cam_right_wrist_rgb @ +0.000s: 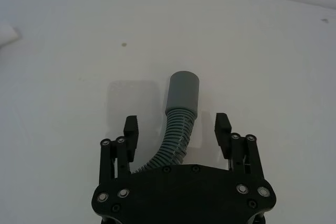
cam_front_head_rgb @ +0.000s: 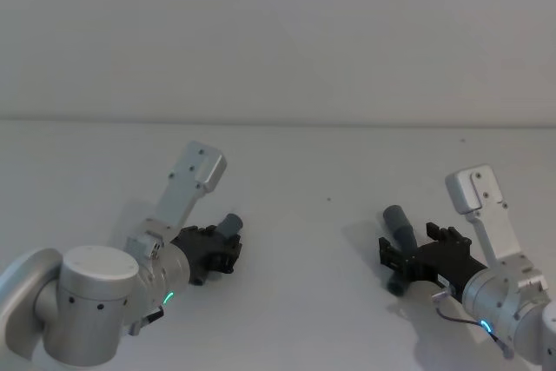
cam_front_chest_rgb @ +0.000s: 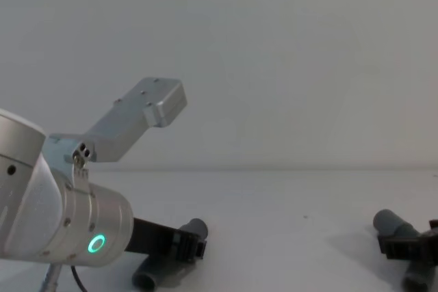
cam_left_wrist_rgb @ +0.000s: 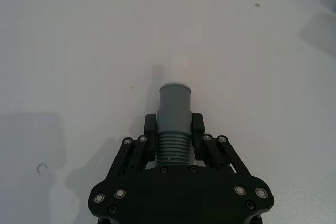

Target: Use both hands to pick up one end of the pipe from the table, align the ends, and insert them.

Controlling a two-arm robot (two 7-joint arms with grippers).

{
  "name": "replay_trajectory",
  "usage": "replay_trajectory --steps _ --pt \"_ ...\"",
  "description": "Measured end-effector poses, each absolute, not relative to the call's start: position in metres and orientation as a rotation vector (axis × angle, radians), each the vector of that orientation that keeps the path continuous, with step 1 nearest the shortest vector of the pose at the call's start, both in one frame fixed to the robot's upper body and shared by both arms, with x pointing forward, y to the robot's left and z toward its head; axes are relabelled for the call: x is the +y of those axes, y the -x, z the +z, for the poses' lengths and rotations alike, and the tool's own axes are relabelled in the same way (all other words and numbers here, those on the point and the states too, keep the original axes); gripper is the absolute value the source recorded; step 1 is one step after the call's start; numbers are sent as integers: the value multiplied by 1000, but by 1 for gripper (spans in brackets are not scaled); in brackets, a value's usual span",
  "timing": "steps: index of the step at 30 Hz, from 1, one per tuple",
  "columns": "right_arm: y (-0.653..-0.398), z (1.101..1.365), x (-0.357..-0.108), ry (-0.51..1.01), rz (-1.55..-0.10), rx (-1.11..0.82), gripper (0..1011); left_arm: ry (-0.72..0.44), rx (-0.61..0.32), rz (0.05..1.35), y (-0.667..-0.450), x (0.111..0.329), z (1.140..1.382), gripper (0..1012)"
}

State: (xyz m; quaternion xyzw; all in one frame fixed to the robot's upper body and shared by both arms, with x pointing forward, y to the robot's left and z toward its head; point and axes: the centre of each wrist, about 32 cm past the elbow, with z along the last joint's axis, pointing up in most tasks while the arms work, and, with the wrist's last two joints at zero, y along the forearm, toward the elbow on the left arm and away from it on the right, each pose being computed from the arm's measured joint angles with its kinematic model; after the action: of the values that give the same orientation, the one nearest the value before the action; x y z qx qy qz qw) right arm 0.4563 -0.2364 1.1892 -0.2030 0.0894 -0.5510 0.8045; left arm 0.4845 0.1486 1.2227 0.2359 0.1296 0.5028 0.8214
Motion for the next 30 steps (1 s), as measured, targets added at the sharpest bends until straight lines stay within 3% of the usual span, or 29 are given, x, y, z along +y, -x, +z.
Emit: replay_trajectory --steps 1,7,30 --pt "-456 1189 -236 435 -1180 191 911 -502 276 1070 -484 149 1223 370" --pt "-456 1189 -236 434 -1180 192 1004 -502 276 1070 -484 149 1223 370" --pt "-458 1194 -230 424 -1200 272 1004 -502 276 1070 -484 149 1223 370"
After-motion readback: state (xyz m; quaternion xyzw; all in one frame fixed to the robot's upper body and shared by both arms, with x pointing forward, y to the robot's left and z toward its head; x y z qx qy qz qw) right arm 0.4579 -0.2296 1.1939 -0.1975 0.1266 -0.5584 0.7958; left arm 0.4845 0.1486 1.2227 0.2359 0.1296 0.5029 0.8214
